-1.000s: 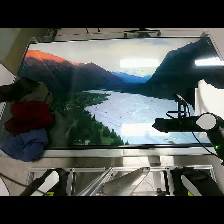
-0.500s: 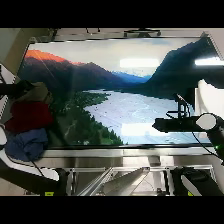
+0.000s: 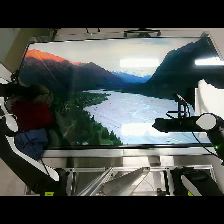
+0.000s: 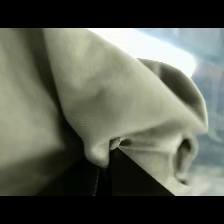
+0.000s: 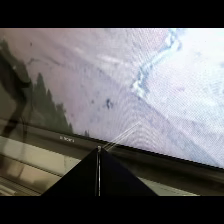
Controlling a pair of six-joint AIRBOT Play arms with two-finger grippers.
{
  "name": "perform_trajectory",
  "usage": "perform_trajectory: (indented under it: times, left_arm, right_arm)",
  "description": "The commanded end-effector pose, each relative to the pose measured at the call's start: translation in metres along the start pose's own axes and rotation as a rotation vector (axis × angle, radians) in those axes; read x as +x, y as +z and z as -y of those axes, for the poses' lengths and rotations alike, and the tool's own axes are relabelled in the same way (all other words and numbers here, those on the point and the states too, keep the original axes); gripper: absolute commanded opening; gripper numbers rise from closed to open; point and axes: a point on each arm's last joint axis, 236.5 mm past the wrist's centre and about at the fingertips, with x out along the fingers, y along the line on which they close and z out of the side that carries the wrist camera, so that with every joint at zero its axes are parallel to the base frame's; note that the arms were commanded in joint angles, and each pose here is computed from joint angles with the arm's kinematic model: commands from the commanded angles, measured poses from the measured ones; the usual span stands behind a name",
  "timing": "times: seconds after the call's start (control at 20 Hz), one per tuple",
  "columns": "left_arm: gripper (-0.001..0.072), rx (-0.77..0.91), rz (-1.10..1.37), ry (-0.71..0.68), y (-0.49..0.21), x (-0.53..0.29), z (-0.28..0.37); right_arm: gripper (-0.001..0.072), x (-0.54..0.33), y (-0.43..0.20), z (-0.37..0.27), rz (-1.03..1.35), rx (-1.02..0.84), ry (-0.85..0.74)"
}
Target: Fold the shirts.
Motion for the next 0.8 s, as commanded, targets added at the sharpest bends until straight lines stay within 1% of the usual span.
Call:
perform_trajectory:
  times: [0.0, 0.15, 0.2, 0.25, 0.35, 0.45, 0.6, 0.75]
  left_arm:
    - [0.0006, 0.016, 0.063, -0.274, 0.025, -0.044, 0.099]
    - [0.0006, 0.095, 0.197, -0.711, 0.033, -0.128, 0.243]
    - [0.0006, 0.153, 0.200, -0.810, 0.020, -0.153, 0.284]
    - [0.0006, 0.211, 0.170, -0.849, 0.001, -0.167, 0.316]
    - [0.0006, 0.320, 0.079, -0.869, -0.046, -0.173, 0.365]
    - [0.0006, 0.405, -0.028, -0.867, -0.098, -0.162, 0.408]
    - [0.0006, 0.491, -0.190, -0.821, -0.174, -0.118, 0.451]
    - [0.0005, 0.537, -0.294, -0.741, -0.239, -0.064, 0.471]
  right_arm:
    - [0.0018, 0.000, 0.000, 0.000, 0.000, 0.000, 0.000]
    - [0.0018, 0.000, 0.000, 0.000, 0.000, 0.001, 0.001]
    - [0.0018, 0.000, 0.000, 0.000, 0.000, 0.001, 0.001]
    - [0.0018, 0.000, 0.000, 0.000, 0.000, 0.001, 0.001]
    - [0.0018, 0.000, 0.000, 0.000, 0.000, 0.001, 0.001]
    - [0.0018, 0.000, 0.000, 0.000, 0.000, 0.000, 0.000]
    - [0.0018, 0.000, 0.000, 0.000, 0.000, 0.001, 0.001]
    - [0.0018, 0.000, 0.000, 0.000, 0.000, 0.001, 0.000]
